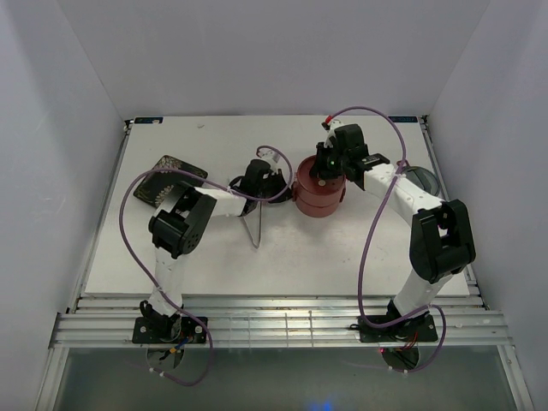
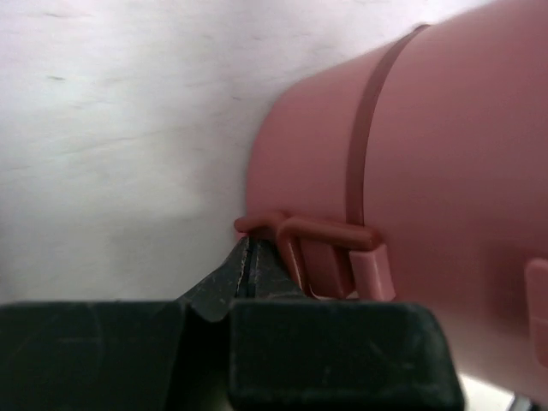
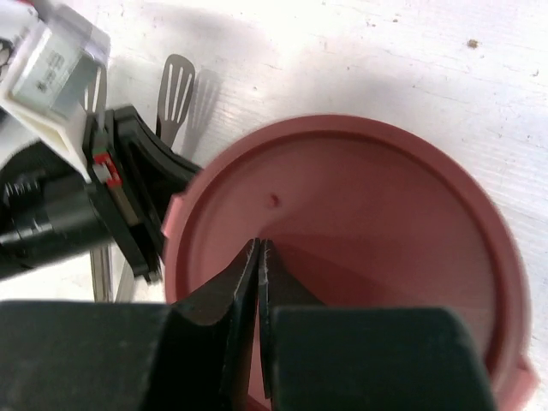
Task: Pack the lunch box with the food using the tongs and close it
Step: Close the fastener on the packing box.
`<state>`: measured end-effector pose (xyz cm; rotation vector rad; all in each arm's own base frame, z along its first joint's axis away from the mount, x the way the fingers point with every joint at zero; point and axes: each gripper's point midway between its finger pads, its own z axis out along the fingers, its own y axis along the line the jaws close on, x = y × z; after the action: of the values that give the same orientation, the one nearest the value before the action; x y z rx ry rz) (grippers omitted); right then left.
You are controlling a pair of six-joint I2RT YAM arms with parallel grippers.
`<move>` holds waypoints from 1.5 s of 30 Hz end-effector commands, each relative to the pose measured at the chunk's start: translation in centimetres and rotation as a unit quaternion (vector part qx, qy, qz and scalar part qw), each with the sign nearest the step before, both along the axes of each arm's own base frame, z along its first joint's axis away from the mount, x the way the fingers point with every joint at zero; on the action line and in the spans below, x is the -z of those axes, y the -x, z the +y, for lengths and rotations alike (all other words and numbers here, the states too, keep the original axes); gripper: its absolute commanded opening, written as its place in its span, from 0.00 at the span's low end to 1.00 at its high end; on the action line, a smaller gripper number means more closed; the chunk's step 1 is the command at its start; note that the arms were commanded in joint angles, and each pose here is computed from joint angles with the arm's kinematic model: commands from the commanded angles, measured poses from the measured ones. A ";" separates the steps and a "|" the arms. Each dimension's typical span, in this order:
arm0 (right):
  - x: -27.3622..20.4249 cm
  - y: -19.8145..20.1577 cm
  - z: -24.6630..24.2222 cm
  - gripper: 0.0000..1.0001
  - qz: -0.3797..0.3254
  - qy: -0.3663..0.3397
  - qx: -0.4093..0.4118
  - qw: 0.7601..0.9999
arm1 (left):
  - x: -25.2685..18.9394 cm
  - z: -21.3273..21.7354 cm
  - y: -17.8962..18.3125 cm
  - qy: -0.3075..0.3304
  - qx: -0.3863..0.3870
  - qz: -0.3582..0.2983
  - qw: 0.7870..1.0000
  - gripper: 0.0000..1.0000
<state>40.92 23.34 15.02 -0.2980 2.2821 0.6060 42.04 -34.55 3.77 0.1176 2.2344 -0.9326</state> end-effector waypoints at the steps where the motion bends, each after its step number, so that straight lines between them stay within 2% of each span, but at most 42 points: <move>1: 4.9 2.4 -0.9 0.08 0.076 0.036 0.006 0.996 | -4.2 -2.9 0.7 0.043 0.023 -0.039 0.998 0.00; 13: 5.0 2.4 -1.1 0.08 0.076 0.038 0.010 0.996 | -6.6 2.5 -1.7 0.021 -0.073 -0.048 0.996 0.00; 18: 5.1 2.4 -1.1 0.08 0.077 0.037 0.010 0.996 | -7.4 2.1 -1.5 0.029 -0.063 -0.047 0.996 0.00; 23: 5.3 2.5 -1.0 0.08 0.080 0.035 0.009 0.996 | -6.0 1.0 -1.2 0.038 -0.053 -0.022 0.998 0.00; 25: 5.5 2.5 -1.0 0.08 0.085 0.033 0.011 0.996 | -4.8 -1.1 -0.1 0.044 -0.030 -0.002 0.999 0.00; 29: 5.7 2.6 -0.6 0.08 0.088 0.025 0.007 0.996 | -6.0 -4.6 1.2 0.070 0.001 -0.010 0.997 0.00; 36: 6.0 2.8 -0.4 0.08 0.091 0.020 0.003 0.996 | -5.0 -3.4 1.5 0.075 -0.005 0.006 0.997 0.00; 41: 4.1 2.2 -0.6 0.08 0.075 0.026 0.010 0.997 | -6.0 -2.1 1.1 0.069 -0.018 -0.009 0.997 0.00; 42: 2.6 1.2 -1.0 0.08 0.054 0.034 0.018 0.998 | -6.1 -2.0 1.0 0.069 -0.019 -0.010 0.997 0.00; 44: 0.4 0.9 -1.9 0.17 0.032 0.046 0.034 0.998 | -6.3 -1.7 0.8 0.070 -0.024 -0.010 0.997 0.00; 45: -0.6 0.4 -2.5 0.31 0.015 0.055 0.049 0.997 | -6.2 -1.5 0.8 0.069 -0.025 -0.010 0.997 0.00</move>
<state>41.32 23.29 15.40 -0.2379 2.2834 0.6026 41.26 -36.25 6.96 -0.0038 2.1931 -1.0104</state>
